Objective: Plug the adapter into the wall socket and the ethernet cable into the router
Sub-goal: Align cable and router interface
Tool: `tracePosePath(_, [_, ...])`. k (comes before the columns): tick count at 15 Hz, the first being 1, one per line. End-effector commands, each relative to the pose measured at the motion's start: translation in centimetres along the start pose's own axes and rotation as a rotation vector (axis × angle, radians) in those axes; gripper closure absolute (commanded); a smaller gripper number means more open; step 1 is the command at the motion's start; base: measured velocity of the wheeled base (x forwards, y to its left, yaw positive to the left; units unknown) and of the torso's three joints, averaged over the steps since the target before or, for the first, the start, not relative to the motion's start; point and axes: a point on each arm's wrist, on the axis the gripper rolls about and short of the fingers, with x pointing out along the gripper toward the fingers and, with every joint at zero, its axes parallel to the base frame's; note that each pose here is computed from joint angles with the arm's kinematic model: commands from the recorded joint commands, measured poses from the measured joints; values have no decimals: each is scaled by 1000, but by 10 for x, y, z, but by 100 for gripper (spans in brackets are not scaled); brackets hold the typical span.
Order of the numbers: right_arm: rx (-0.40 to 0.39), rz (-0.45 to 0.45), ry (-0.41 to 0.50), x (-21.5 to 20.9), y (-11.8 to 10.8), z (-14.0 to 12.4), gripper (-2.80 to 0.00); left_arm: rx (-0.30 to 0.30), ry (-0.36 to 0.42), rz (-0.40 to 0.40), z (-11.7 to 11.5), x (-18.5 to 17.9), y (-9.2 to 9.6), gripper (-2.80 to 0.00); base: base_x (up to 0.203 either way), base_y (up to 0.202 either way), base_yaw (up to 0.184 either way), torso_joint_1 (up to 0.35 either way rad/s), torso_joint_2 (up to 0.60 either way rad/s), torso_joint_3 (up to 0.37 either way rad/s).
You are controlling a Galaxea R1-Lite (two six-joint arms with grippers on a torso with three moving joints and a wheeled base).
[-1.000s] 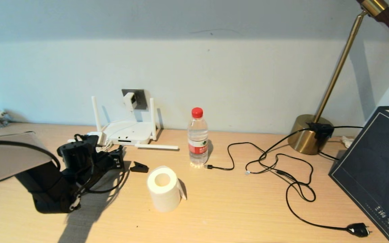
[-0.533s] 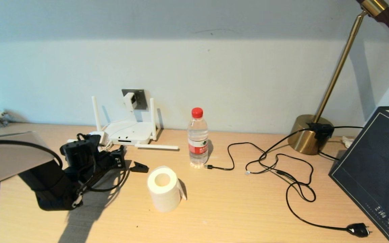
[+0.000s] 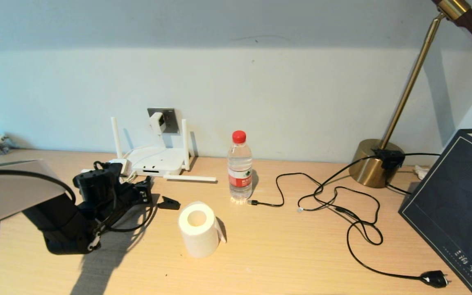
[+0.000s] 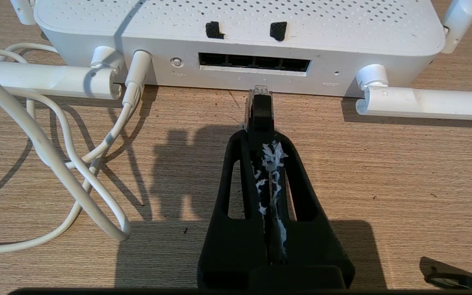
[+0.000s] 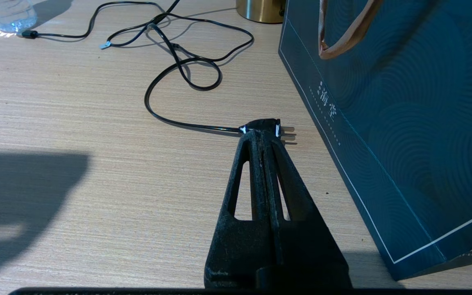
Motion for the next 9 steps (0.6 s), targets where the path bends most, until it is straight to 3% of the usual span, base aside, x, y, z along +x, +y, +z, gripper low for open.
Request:
tracePosePath(1, [0, 0, 2, 0, 0, 0, 0, 1, -11, 0, 2, -1, 0, 0, 0, 0, 0, 0, 0, 0])
tracePosePath(9, [0, 0, 2, 0, 0, 0, 0, 0, -9, 9, 2, -1, 5, 0, 0, 0, 0, 0, 0, 0])
